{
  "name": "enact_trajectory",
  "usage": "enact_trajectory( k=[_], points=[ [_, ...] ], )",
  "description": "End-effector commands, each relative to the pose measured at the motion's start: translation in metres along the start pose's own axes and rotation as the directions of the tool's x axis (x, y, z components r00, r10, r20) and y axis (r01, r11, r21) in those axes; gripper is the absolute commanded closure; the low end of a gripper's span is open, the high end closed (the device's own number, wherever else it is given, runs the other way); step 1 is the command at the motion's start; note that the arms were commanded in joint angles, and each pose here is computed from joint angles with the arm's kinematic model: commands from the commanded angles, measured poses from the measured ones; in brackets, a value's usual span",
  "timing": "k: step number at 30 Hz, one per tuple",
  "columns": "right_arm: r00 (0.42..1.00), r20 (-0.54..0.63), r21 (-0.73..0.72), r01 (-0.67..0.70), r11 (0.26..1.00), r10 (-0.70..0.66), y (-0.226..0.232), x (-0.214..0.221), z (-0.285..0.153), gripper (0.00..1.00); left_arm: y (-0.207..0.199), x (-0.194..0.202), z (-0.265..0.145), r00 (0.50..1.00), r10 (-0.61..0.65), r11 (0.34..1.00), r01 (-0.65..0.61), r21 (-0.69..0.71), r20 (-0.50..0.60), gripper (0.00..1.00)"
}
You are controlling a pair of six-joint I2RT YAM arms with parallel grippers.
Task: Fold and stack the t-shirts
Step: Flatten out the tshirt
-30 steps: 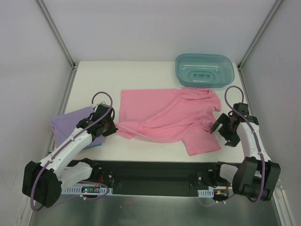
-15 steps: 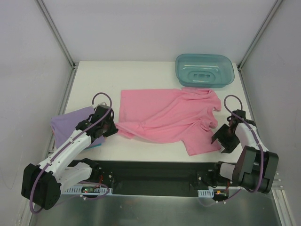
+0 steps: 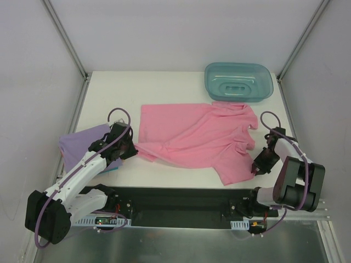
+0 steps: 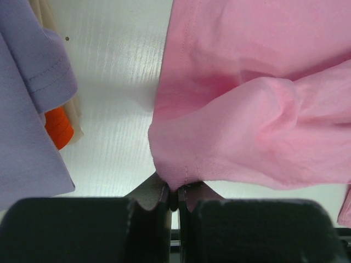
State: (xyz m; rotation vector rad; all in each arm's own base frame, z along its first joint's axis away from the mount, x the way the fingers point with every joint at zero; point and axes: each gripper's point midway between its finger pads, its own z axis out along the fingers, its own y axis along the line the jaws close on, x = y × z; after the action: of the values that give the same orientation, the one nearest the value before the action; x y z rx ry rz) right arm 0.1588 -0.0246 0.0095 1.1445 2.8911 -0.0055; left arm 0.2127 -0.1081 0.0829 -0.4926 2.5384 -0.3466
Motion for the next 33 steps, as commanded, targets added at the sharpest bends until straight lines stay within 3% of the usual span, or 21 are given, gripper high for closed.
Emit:
enact_trajectory(
  k=[1, 3, 7, 10, 13, 17, 18, 21, 22, 24, 25, 28, 29, 33],
  points=[
    [1.0, 0.02, -0.208, 0.012, 0.978, -0.009, 0.042, -0.011, 0.018, 0.85, -0.004, -0.008, -0.005, 1.0, 0.015, 1.0, -0.016, 0.023, 0.026, 1.0],
    [0.998, 0.062, -0.278, 0.045, 0.959, -0.029, 0.057, -0.017, 0.013, 0.95, -0.002, -0.008, -0.006, 0.999, 0.013, 1.0, -0.014, 0.022, 0.033, 1.0],
    [0.981, 0.187, -0.308, 0.112, 0.945, -0.055, 0.069, -0.033, -0.011, 0.99, -0.008, -0.018, -0.018, 0.996, 0.017, 0.998, -0.021, 0.055, 0.085, 1.0],
    [0.936, 0.347, -0.356, 0.193, 0.914, -0.062, 0.085, -0.054, -0.056, 0.99, -0.015, -0.036, -0.037, 0.987, 0.025, 0.996, -0.038, 0.077, 0.158, 1.0],
    [0.843, 0.536, -0.383, 0.291, 0.877, -0.045, 0.1, -0.071, -0.12, 0.99, -0.024, -0.053, -0.061, 0.973, 0.018, 0.992, -0.046, 0.116, 0.23, 1.0],
    [0.693, 0.718, -0.41, 0.348, 0.843, 0.063, 0.094, -0.079, -0.217, 0.99, -0.039, -0.08, -0.106, 0.939, -0.007, 0.98, -0.062, 0.191, 0.344, 1.0],
    [0.619, 0.778, -0.406, 0.367, 0.837, 0.107, 0.089, -0.085, -0.26, 0.99, -0.041, -0.084, -0.117, 0.931, -0.012, 0.977, -0.068, 0.205, 0.366, 1.0],
    [0.496, 0.853, -0.368, 0.355, 0.859, 0.16, 0.065, -0.084, -0.321, 0.99, -0.054, -0.106, -0.164, 0.882, -0.039, 0.954, -0.107, 0.28, 0.469, 1.0],
    [0.417, 0.885, -0.372, 0.368, 0.852, 0.206, 0.057, -0.081, -0.363, 0.99, -0.056, -0.111, -0.18, 0.865, -0.054, 0.946, -0.116, 0.302, 0.499, 1.0],
    [0.337, 0.911, -0.356, 0.352, 0.865, 0.238, 0.041, -0.078, -0.396, 0.99, -0.064, -0.127, -0.22, 0.815, -0.081, 0.927, -0.15, 0.343, 0.574, 1.0],
    [0.256, 0.926, -0.358, 0.372, 0.856, 0.276, 0.031, -0.069, -0.435, 0.99, -0.064, -0.131, -0.236, 0.794, -0.094, 0.92, -0.161, 0.356, 0.601, 1.0],
    [0.153, 0.938, -0.348, 0.381, 0.857, 0.312, 0.012, -0.056, -0.482, 0.99, -0.07, -0.144, -0.298, 0.721, -0.152, 0.881, -0.211, 0.423, 0.676, 1.0],
    [0.086, 0.938, -0.341, 0.399, 0.851, 0.336, 0.001, -0.044, -0.511, 0.99, -0.072, -0.149, -0.33, 0.68, -0.18, 0.859, -0.243, 0.45, 0.711, 1.0],
    [-0.053, 0.919, -0.336, 0.409, 0.848, 0.39, -0.028, -0.017, -0.568, 0.99, -0.078, -0.147, -0.405, 0.598, -0.228, 0.781, -0.358, 0.511, 0.768, 1.0]
  ],
)
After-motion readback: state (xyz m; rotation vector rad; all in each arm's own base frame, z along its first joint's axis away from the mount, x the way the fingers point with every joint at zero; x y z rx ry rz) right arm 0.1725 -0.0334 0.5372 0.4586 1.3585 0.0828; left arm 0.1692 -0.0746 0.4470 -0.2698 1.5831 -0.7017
